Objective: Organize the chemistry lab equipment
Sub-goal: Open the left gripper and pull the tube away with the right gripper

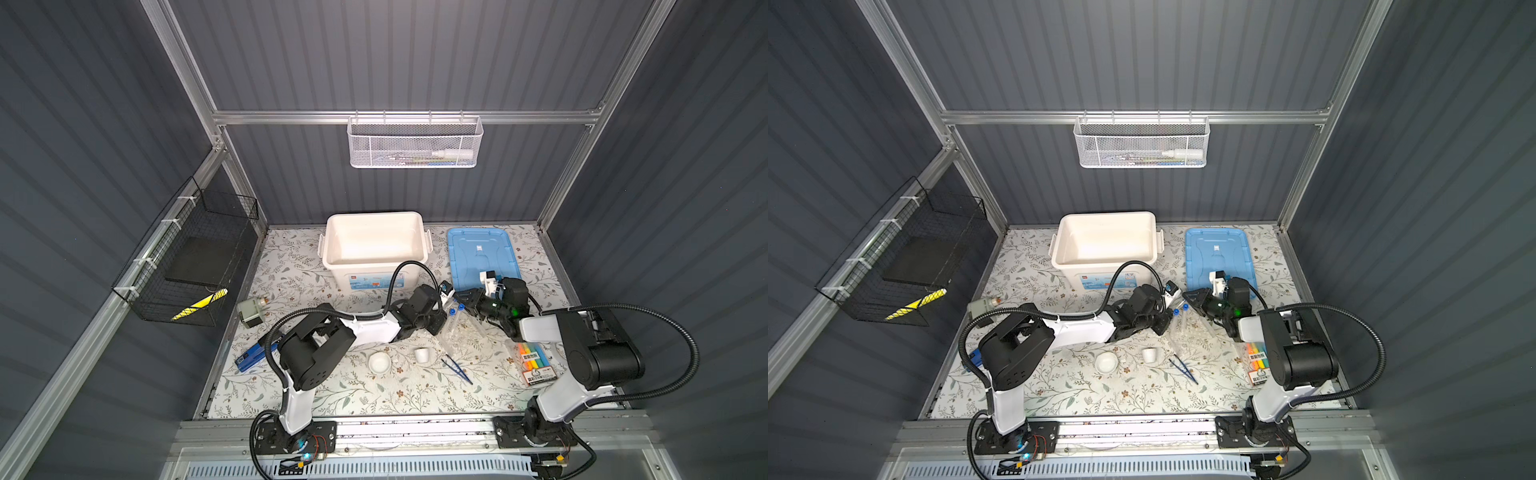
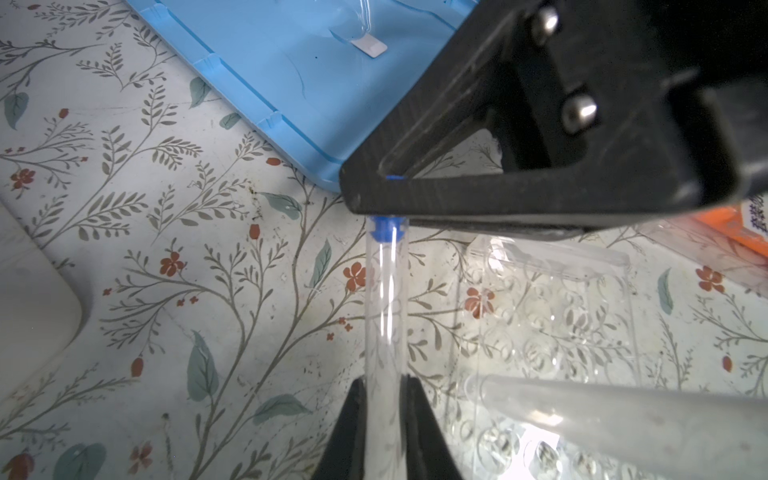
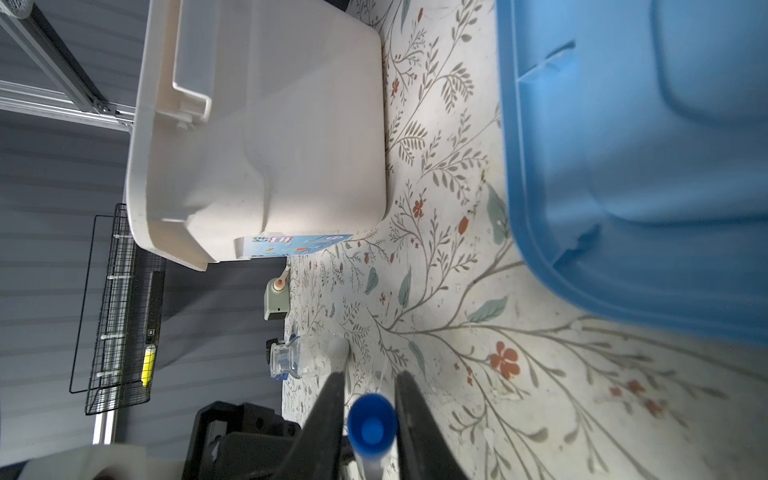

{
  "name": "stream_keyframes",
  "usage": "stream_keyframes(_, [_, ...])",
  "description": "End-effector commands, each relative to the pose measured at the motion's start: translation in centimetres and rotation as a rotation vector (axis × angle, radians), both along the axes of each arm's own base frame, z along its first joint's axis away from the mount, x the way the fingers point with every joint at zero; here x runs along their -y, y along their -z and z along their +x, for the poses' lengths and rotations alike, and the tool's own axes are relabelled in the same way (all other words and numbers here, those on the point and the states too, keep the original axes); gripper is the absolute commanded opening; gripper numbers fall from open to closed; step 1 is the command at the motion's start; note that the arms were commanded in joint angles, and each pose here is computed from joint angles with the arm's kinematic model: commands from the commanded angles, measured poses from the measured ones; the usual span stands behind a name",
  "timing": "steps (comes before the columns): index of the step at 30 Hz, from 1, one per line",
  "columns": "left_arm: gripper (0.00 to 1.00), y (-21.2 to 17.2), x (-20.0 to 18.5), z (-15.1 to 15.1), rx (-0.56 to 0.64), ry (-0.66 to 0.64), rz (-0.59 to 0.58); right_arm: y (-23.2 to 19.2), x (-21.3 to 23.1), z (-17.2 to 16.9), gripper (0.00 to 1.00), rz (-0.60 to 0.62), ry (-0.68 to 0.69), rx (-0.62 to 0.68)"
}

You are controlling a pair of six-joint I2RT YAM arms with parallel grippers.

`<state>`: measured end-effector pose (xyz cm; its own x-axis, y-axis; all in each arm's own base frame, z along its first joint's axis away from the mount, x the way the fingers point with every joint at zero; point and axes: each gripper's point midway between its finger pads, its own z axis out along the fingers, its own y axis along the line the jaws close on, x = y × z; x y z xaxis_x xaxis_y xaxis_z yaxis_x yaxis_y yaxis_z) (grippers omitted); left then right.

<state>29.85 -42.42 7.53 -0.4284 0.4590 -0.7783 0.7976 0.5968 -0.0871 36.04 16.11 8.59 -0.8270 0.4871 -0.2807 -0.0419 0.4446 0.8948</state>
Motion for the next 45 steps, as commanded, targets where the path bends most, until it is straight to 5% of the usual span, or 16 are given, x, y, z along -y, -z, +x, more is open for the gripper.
stream_keyframes(1, [0.18,-1.0,0.2,-0.8,-0.001,0.027,-0.012,-1.7,-0.3,0.4,0.21,-0.023,-0.014,0.076])
stream_keyframes(6, [0.27,-1.2,0.2,-1.0,-0.010,0.026,-0.021,-2.5,-0.1,0.3,0.18,-0.054,-0.003,0.121])
stream_keyframes(17, [0.69,-2.6,-2.1,-0.6,0.034,-0.059,-0.031,-3.7,1.6,-0.1,0.18,-0.237,0.044,0.188])
stream_keyframes(34, [0.80,-3.7,-4.2,-0.5,0.036,-0.148,-0.069,-10.8,6.8,-1.9,0.19,-0.567,0.263,0.407])
stream_keyframes(45, [0.93,-4.2,-5.4,-1.1,0.007,-0.198,-0.125,-13.2,5.7,-4.2,0.21,-0.761,0.211,0.532])
